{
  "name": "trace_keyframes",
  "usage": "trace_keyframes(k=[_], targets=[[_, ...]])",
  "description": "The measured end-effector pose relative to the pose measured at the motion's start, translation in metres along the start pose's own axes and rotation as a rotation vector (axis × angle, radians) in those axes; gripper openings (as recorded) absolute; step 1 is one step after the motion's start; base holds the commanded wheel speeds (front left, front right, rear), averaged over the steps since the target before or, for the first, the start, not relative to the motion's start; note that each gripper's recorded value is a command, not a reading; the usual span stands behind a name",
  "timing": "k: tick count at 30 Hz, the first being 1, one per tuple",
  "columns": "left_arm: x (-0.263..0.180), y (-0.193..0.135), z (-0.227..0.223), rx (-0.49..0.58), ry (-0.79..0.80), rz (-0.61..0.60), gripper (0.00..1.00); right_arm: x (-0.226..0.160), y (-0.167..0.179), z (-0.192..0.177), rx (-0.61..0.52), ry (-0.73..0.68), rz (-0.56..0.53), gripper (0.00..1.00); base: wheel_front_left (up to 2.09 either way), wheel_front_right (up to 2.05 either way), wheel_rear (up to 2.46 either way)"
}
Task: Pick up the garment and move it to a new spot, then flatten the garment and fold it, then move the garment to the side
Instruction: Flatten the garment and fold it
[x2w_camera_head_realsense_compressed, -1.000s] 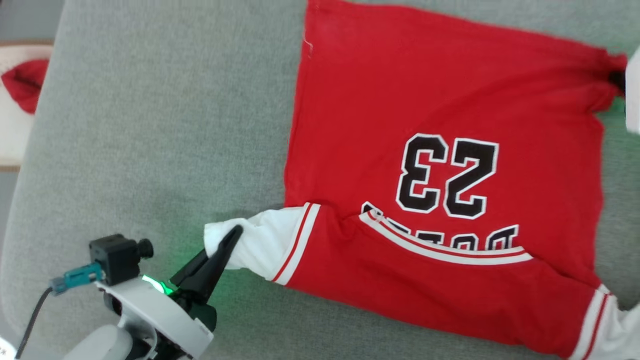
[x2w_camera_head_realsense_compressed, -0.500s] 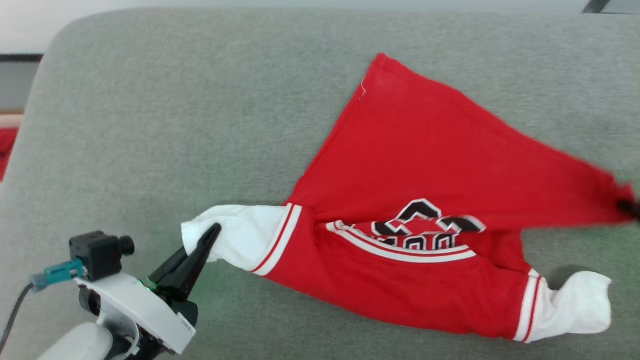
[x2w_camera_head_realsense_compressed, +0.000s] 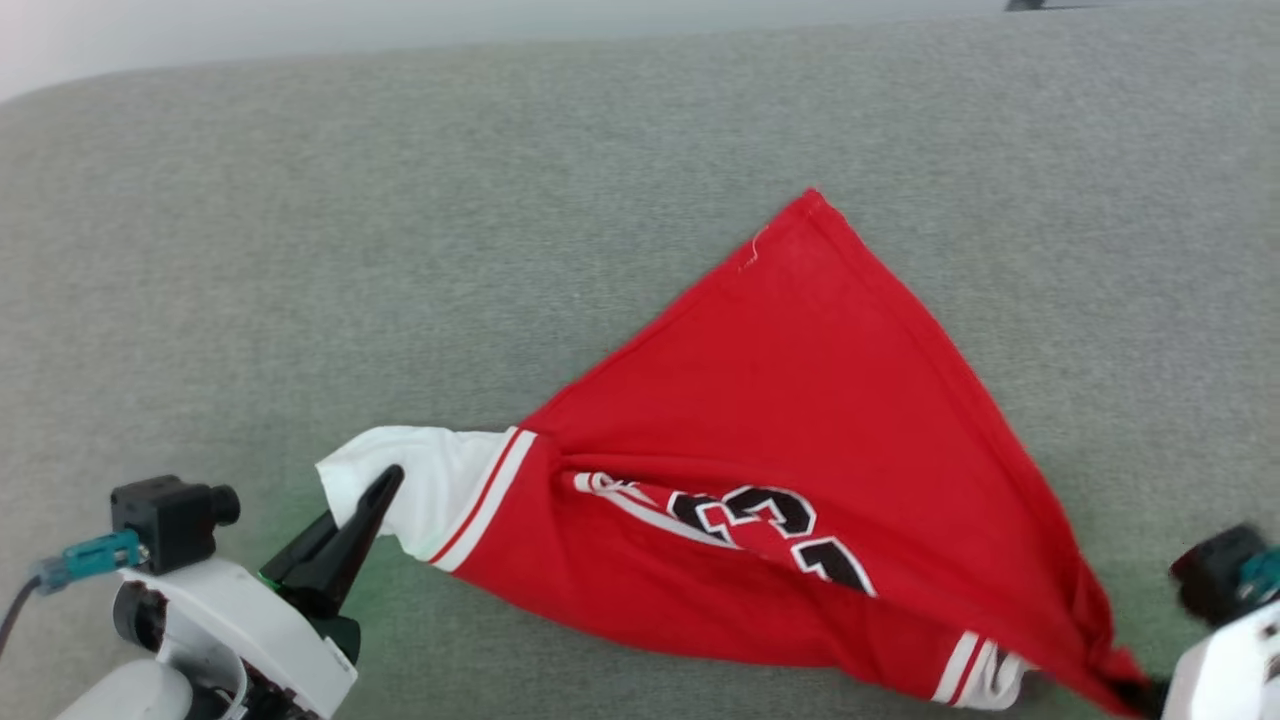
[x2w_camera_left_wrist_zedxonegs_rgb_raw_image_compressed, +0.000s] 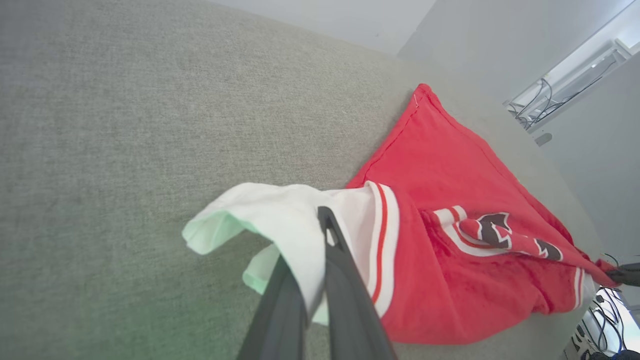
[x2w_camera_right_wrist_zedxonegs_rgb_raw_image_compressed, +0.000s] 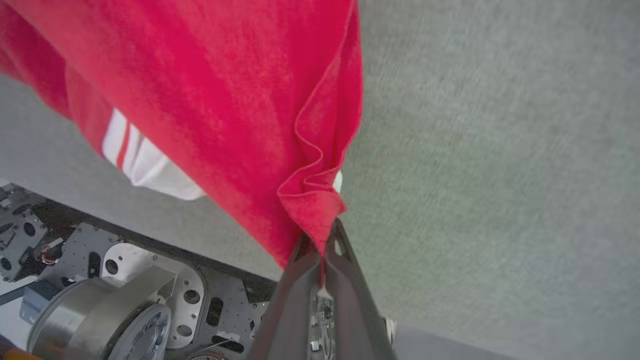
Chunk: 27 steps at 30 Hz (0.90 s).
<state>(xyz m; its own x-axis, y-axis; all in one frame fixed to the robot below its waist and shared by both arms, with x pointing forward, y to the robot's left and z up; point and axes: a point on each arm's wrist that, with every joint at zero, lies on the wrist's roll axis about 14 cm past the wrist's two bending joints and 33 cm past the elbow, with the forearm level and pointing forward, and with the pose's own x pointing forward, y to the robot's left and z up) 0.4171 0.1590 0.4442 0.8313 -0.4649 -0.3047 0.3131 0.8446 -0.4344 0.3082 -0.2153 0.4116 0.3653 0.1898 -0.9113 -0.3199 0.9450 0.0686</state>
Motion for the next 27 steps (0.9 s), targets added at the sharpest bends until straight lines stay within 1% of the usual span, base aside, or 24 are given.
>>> trace_keyframes(k=[4,6,7,8,9,12,16,20,23,25,27], targets=[[0.006,-0.002,-0.003,0.002,0.012,-0.015,0.00,0.002,0.023,-0.030,0.035,0.067,0.057,0.00,0.00,0.00,0.00],[0.008,-0.002,-0.004,0.002,0.016,-0.017,0.00,0.002,0.026,-0.032,0.042,0.064,0.058,0.00,0.00,0.00,0.00],[0.009,-0.002,-0.004,0.002,0.016,-0.017,0.00,0.002,0.026,-0.031,0.041,0.054,0.052,0.03,0.00,0.00,0.00],[0.009,-0.002,-0.004,0.002,0.017,-0.019,0.00,0.002,0.025,-0.029,0.040,0.041,0.044,0.41,0.00,0.00,0.00],[0.010,-0.002,-0.005,0.001,0.019,-0.020,0.00,0.002,0.023,-0.026,0.043,0.023,0.034,1.00,0.00,0.00,0.00],[0.009,-0.003,-0.008,-0.003,0.026,-0.022,0.00,-0.001,0.018,-0.012,0.044,-0.039,0.013,1.00,0.00,0.00,0.00],[0.007,-0.005,-0.008,-0.007,0.026,-0.025,0.00,-0.020,-0.007,0.025,0.032,-0.180,-0.071,1.00,0.00,0.00,0.00],[0.005,-0.005,-0.007,-0.013,0.019,-0.018,0.00,-0.047,-0.034,0.076,-0.033,-0.345,-0.174,1.00,0.00,0.00,0.00],[0.005,-0.004,-0.008,-0.018,0.011,-0.016,0.00,-0.059,-0.046,0.117,-0.115,-0.450,-0.238,1.00,0.00,0.00,0.00],[0.006,-0.003,-0.008,-0.025,0.008,-0.013,0.00,-0.057,-0.042,0.143,-0.141,-0.509,-0.220,1.00,0.00,0.00,0.00],[0.007,-0.001,-0.009,-0.028,0.008,-0.007,0.00,-0.044,-0.034,0.163,-0.173,-0.520,-0.180,1.00,0.00,0.00,0.00]])
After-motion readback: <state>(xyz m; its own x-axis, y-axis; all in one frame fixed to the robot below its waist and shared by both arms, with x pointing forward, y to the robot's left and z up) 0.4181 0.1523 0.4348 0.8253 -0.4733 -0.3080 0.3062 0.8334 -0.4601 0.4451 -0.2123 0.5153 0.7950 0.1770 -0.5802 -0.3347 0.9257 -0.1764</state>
